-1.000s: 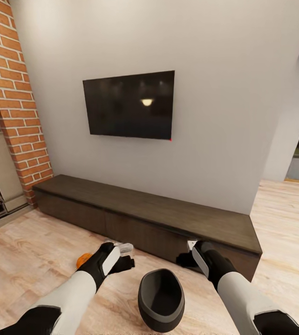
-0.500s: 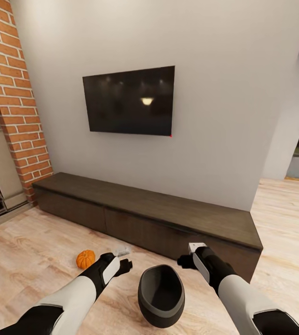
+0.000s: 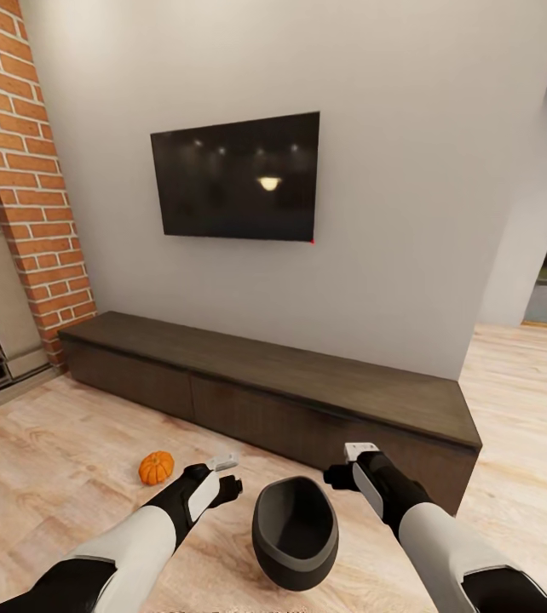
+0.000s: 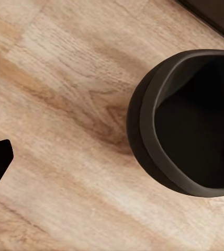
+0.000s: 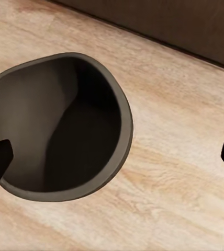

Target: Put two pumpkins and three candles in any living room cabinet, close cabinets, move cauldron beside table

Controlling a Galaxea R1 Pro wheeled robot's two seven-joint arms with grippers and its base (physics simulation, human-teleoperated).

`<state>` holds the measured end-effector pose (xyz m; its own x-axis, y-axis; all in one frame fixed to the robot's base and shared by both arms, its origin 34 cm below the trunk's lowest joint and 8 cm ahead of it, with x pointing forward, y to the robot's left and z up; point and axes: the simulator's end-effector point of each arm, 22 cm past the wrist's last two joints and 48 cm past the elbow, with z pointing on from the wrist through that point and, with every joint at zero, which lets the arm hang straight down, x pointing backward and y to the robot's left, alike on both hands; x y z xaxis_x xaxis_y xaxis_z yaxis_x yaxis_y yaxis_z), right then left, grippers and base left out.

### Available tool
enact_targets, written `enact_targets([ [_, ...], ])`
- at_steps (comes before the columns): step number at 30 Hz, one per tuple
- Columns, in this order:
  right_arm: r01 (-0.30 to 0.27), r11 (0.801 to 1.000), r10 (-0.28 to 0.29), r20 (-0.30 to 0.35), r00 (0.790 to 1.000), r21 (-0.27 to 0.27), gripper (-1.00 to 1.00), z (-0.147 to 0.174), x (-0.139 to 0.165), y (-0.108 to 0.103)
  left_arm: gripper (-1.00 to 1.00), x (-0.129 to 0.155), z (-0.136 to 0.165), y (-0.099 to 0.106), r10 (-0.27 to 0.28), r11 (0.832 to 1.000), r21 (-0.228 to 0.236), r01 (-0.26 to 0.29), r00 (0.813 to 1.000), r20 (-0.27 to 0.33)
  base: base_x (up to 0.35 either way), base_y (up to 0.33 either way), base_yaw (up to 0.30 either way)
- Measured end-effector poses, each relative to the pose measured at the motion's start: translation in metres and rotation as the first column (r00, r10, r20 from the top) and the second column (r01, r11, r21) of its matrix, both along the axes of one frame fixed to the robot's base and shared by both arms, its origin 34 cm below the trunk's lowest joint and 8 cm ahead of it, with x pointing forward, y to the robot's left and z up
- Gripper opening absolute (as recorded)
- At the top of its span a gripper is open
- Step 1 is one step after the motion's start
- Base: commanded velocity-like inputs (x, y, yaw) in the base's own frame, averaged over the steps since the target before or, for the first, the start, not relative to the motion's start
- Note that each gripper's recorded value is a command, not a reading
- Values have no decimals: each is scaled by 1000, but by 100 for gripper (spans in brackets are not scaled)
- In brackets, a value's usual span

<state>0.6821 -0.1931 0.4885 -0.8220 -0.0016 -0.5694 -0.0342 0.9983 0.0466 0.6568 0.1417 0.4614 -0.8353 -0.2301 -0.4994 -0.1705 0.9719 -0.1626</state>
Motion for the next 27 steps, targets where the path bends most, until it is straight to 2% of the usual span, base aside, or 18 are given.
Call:
enact_targets([
  [4, 0, 1000, 0, 0, 1000, 2, 100, -9, -2, 1, 100, -2, -8, 0, 0, 1000, 1, 0, 1000, 1, 0, 0, -94],
  [15, -4, 1000, 4, 5, 1000, 1, 100, -29, -8, 3, 100, -7, -29, 0, 1, 1000, 1, -1, 1000, 9, 0, 0, -208],
  [27, -12, 1000, 13, -10, 1000, 2, 100, -62, -20, 6, 100, -14, -56, 1, 0, 1000, 4, 0, 1000, 10, 0, 0, -18],
])
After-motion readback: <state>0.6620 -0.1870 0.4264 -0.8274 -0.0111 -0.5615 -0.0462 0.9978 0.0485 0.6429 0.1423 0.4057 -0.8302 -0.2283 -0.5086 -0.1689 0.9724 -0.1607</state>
